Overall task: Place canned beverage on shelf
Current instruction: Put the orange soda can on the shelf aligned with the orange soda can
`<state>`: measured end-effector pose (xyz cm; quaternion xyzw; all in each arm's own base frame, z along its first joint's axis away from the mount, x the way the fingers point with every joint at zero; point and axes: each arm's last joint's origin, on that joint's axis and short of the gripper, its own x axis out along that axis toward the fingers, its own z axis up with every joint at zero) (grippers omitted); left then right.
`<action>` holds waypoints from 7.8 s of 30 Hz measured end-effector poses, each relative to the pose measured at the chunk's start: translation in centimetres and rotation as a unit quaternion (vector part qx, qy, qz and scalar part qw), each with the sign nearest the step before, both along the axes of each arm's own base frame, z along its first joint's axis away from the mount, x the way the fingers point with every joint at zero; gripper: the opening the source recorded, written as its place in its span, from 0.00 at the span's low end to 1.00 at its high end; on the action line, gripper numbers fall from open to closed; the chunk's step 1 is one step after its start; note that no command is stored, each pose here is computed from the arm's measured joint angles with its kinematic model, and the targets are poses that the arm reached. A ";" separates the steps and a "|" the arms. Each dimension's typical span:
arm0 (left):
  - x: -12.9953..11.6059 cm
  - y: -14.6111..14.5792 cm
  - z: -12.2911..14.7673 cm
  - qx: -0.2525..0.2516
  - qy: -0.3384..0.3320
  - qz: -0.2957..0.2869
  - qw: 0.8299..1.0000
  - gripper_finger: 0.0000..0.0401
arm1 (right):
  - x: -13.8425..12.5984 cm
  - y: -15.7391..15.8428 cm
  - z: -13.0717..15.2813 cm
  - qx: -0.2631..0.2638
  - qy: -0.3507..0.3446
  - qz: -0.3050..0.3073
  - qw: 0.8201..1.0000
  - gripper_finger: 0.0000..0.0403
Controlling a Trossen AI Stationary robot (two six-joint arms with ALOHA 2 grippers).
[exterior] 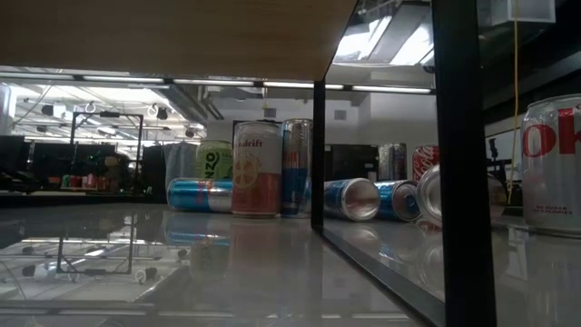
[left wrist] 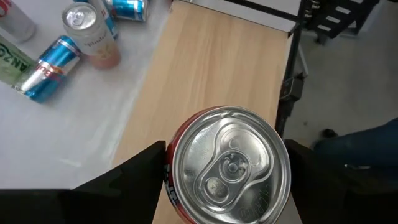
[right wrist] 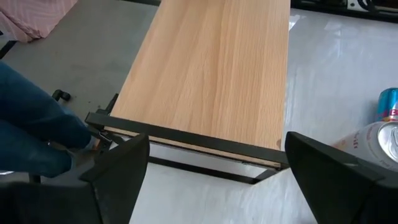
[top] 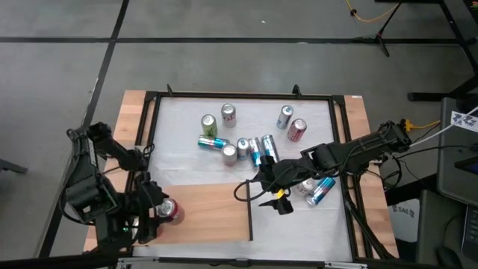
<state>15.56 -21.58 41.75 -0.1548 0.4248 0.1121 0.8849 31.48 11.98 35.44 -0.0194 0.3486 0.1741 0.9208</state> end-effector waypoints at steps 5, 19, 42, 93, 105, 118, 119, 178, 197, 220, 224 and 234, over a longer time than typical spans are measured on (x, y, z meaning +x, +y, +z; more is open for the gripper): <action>-0.2 0.2 0.2 -0.004 -0.001 -0.004 1.000 0.69 | 0.2 0.1 0.2 0.004 -0.012 0.000 1.000 0.91; -3.6 5.7 0.0 -0.034 -0.004 0.023 0.999 0.69 | 0.2 0.1 0.2 0.005 -0.013 0.000 1.000 0.91; -6.6 4.4 -4.4 -0.043 0.063 0.028 0.997 0.69 | 0.2 -0.1 0.2 -0.013 -0.021 -0.024 0.999 0.91; -6.7 4.1 -4.7 -0.057 0.091 0.019 0.994 0.76 | 0.2 -0.1 0.2 -0.013 -0.021 -0.024 0.999 0.91; -6.8 4.0 -4.9 -0.064 0.118 0.016 0.991 0.83 | 0.2 -0.1 0.2 -0.014 -0.022 -0.022 0.999 0.91; -6.8 4.1 -3.3 -0.090 0.093 0.015 0.991 0.83 | 0.2 -0.1 0.2 -0.015 -0.022 -0.022 0.999 0.91; -6.8 4.2 -3.1 -0.093 0.090 0.014 0.991 0.83 | 0.2 -0.1 0.2 -0.015 -0.022 -0.022 0.999 0.91; -2.8 11.3 -3.3 -0.039 0.165 -0.069 0.983 0.83 | 0.2 -0.1 0.2 -0.013 -0.021 -0.021 0.999 0.91; -3.9 12.3 -2.7 -0.071 0.145 -0.036 0.986 0.83 | 0.2 -0.1 0.2 -0.014 -0.022 -0.021 0.999 0.91; -4.3 12.0 -6.1 -0.070 0.225 -0.044 0.971 0.83 | 0.2 -0.1 0.2 -0.013 -0.022 -0.021 0.999 0.91; -4.2 11.9 -6.0 -0.085 0.220 -0.042 0.971 0.83 | 0.2 -0.1 0.2 -0.013 -0.022 -0.021 0.999 0.91; -3.7 11.2 -6.0 -0.109 0.203 -0.054 0.972 0.83 | 0.2 -0.1 0.2 -0.013 -0.022 -0.021 0.999 0.91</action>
